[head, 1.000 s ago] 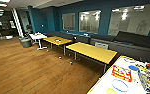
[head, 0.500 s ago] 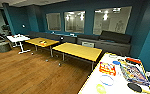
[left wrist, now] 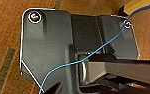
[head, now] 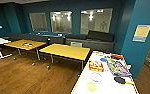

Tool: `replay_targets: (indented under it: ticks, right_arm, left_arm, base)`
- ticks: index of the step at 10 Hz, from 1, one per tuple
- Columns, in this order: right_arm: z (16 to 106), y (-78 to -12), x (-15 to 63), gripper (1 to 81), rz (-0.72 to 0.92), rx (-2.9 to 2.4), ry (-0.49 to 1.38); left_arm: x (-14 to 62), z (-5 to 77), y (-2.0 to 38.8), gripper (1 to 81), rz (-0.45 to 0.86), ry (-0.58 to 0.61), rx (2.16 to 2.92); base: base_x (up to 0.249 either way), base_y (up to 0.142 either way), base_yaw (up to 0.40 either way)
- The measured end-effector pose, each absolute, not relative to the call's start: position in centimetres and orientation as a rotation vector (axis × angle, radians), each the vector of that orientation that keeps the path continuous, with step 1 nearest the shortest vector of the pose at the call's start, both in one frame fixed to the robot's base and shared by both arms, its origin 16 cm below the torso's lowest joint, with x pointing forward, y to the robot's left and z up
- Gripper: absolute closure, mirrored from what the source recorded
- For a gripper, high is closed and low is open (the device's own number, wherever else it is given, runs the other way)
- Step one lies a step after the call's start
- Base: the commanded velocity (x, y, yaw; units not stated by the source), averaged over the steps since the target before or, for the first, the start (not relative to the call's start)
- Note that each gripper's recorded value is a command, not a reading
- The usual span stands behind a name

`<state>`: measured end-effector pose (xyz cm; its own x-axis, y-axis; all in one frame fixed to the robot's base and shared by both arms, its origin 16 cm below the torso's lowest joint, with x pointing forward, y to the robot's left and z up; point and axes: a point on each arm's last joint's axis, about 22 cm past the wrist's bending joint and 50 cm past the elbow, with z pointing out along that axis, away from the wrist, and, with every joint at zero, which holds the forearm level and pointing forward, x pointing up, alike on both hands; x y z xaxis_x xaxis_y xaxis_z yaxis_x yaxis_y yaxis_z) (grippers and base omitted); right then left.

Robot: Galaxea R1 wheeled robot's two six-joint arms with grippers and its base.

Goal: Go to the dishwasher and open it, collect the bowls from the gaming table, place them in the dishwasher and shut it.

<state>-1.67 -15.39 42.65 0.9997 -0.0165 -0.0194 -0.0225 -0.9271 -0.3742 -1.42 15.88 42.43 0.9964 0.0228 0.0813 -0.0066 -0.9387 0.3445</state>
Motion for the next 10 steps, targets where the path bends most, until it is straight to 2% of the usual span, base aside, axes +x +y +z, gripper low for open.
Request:
replay_targets:
  ticks: [4, 10]
  right_arm:
    - [42.66, -15.36, -1.83, 1.0, 0.025, -2.757, 0.028]
    - [42.68, -15.18, -2.12, 1.0, 0.029, -2.755, 0.029]
  left_arm:
    - [-1.42, 42.43, 15.90, 1.0, 0.119, 0.012, 2.788]
    - [-1.53, 42.44, 15.92, 1.0, 0.118, 0.012, 2.787]
  base:
    - [0.000, 0.000, -0.370]
    - [0.000, 0.000, -0.018]
